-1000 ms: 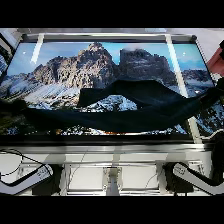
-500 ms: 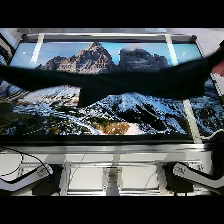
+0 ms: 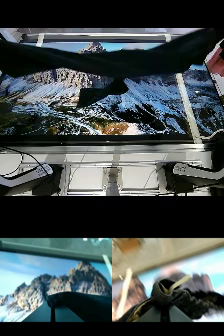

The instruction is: Fold the clothes and pants, and hang the long-sleeved shirts on hangers.

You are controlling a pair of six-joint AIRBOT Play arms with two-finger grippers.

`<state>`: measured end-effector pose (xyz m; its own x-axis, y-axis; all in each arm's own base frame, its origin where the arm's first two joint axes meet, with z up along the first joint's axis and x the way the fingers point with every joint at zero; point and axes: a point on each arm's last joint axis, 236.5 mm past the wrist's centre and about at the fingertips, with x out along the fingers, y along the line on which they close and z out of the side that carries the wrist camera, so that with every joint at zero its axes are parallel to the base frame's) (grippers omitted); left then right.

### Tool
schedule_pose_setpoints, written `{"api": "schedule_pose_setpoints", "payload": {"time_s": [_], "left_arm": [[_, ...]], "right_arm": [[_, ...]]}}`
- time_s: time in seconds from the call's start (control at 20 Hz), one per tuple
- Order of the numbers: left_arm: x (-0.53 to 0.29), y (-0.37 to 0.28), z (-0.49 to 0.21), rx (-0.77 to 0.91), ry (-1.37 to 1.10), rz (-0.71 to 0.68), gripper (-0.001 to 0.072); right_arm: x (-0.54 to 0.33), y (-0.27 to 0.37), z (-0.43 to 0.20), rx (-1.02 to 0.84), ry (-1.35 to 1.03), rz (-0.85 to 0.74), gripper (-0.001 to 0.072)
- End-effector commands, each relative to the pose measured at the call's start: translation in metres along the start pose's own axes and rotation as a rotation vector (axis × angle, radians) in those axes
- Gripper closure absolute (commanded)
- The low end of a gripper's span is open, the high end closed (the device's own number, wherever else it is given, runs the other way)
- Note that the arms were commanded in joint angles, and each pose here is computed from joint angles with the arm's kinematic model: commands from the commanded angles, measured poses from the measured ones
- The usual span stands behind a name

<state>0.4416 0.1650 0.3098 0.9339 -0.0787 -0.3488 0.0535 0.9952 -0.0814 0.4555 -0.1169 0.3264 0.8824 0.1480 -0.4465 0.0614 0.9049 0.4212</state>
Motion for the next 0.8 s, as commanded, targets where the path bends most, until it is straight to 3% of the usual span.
{"api": "schedule_pose_setpoints", "payload": {"time_s": [0.0,0.4,0.75], "left_arm": [[0.015,-0.004,-0.054,0.053,0.153,-0.045,0.0682],[0.028,-0.008,-0.3,0.09,0.796,-0.057,0.0683],[-0.02,-0.014,-0.409,0.118,1.104,-0.101,0.0672]], "right_arm": [[0.021,-0.046,-0.071,0.038,0.24,-0.09,0.0692],[0.052,-0.12,-0.231,0.123,0.638,-0.182,0.0691],[0.024,-0.156,-0.336,0.149,0.853,-0.311,0.069]]}}
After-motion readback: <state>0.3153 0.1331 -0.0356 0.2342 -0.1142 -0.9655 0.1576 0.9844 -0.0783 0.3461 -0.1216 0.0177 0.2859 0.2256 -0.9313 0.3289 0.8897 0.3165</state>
